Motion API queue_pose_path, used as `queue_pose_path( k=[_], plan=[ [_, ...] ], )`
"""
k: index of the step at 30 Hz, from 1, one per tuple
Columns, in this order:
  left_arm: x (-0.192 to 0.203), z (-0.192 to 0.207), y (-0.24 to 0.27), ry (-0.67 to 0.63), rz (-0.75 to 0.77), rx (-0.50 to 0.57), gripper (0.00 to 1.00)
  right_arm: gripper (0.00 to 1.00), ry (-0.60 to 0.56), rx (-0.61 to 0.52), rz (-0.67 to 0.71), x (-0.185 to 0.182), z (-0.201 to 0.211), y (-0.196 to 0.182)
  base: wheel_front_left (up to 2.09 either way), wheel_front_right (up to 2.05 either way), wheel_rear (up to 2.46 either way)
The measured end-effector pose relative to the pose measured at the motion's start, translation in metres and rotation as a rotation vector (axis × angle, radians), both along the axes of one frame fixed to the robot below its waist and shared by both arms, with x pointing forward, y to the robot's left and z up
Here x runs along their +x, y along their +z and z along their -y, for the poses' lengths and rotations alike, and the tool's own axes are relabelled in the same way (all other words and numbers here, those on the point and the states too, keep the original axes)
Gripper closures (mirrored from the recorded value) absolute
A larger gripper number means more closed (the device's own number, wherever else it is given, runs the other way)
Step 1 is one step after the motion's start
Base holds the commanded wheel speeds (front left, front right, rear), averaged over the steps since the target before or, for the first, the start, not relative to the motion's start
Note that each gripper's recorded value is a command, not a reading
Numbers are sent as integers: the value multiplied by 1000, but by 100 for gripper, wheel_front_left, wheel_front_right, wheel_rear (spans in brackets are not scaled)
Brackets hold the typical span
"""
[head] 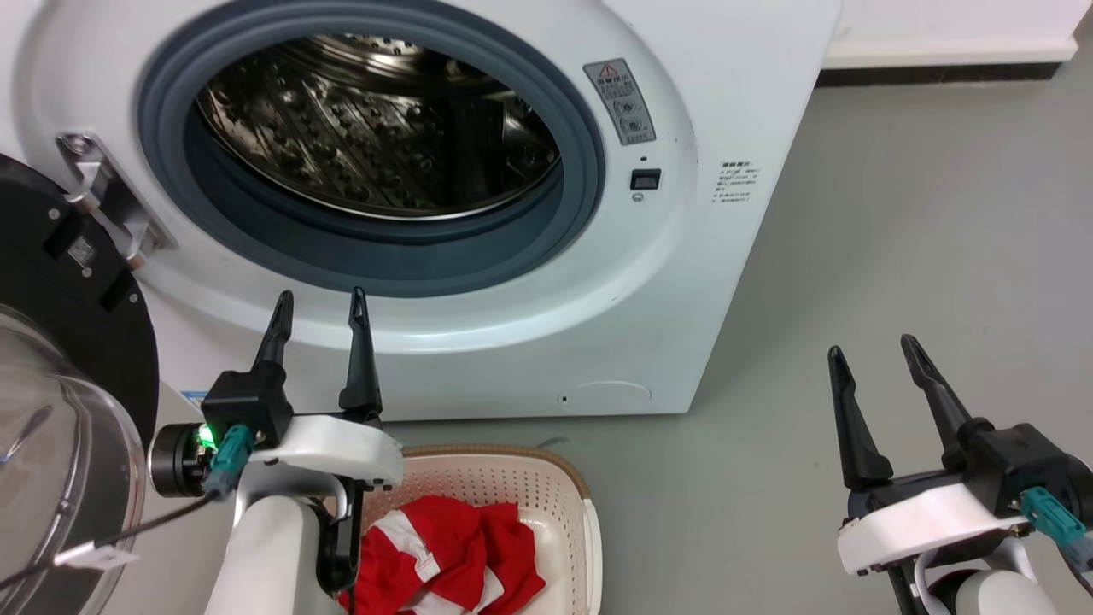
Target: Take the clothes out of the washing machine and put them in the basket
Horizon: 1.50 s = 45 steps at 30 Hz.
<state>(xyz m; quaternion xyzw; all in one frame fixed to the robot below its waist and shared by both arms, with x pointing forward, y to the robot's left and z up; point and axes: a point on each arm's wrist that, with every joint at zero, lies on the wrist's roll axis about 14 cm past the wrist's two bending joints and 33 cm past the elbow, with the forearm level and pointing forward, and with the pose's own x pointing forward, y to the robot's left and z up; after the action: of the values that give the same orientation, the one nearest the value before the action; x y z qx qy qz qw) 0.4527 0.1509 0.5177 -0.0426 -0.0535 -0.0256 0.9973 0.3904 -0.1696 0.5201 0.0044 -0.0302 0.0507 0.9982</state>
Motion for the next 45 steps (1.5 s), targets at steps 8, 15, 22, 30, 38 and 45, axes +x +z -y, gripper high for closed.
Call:
queue_pose_path(
  k=[8,15,22,30,38,45],
  plan=[
    [-36,5,24,-16,77,51,0,0,3,1,18,-20,-2,9,0,0,0],
    [-59,5,9,-14,37,75,0,0,15,5,30,-28,-6,14,0,0,0],
    [-64,5,6,-16,29,78,0,0,28,7,31,-29,-10,15,0,0,0],
    [-67,5,5,-13,26,81,0,0,31,13,29,-30,-11,14,0,0,0],
    [-70,3,-6,-9,-13,78,100,100,33,20,-9,-32,-12,3,0,0,0],
    [-71,-7,-17,20,-80,-60,100,100,22,168,-43,-34,-8,-5,0,0,0]
  ],
)
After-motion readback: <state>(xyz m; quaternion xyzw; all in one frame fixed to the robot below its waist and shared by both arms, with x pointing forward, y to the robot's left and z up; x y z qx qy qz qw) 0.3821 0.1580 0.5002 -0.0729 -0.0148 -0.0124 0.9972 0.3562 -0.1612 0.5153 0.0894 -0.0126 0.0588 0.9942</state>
